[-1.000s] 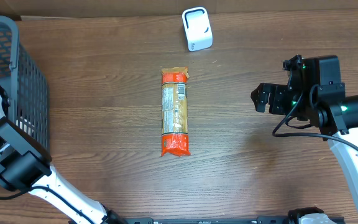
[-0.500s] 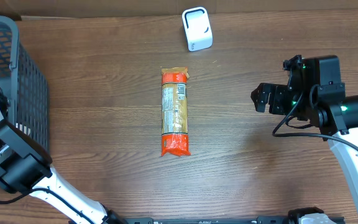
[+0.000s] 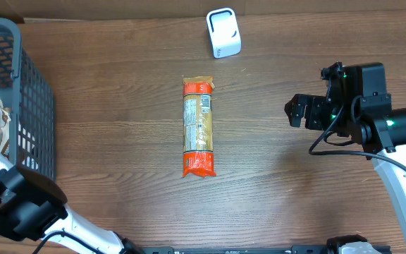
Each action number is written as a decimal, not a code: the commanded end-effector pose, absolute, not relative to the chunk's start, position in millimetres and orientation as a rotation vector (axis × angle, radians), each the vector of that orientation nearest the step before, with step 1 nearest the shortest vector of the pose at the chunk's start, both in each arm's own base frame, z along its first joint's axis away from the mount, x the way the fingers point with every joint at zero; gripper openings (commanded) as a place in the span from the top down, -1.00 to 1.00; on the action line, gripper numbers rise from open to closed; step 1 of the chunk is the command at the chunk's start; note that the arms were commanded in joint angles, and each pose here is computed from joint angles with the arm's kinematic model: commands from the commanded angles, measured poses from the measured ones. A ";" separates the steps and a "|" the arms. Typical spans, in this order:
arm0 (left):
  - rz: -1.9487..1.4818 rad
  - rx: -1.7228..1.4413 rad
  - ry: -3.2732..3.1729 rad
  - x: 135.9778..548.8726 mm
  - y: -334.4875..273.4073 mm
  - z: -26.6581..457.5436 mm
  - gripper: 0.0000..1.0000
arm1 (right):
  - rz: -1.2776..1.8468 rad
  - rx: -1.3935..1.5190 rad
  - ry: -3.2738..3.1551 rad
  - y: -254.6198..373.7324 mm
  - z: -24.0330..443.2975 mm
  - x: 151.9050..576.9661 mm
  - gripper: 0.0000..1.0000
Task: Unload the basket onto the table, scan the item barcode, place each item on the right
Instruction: 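Reach into the basket and grasp the clear bag of mushrooms, then place the mushroom bag beside the spaghetti package and release, then grasp the white tube in the basket with the left gripper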
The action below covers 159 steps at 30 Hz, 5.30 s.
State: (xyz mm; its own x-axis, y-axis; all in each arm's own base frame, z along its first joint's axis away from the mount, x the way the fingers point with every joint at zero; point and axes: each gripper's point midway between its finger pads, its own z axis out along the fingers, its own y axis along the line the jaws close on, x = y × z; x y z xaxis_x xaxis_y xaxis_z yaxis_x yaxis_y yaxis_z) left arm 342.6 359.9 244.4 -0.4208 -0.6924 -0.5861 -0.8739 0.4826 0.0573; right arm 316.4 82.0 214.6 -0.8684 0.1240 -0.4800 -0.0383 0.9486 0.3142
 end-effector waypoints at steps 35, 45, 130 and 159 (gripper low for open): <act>0.107 -1.089 2.494 374.8 390.6 90.4 -1.00 | 0.430 0.055 2.562 81.3 222.3 322.1 -1.00; 0.031 -1.156 2.582 370.5 383.8 33.1 -0.99 | 0.430 0.055 2.562 81.3 222.3 322.1 -1.00; -0.274 -0.145 3.160 382.6 -93.8 53.5 -0.43 | 0.428 0.063 2.594 80.7 218.0 315.9 -1.00; -0.052 -0.791 2.259 364.8 193.5 394.3 -1.00 | 0.426 0.066 2.611 80.3 215.8 312.4 -1.00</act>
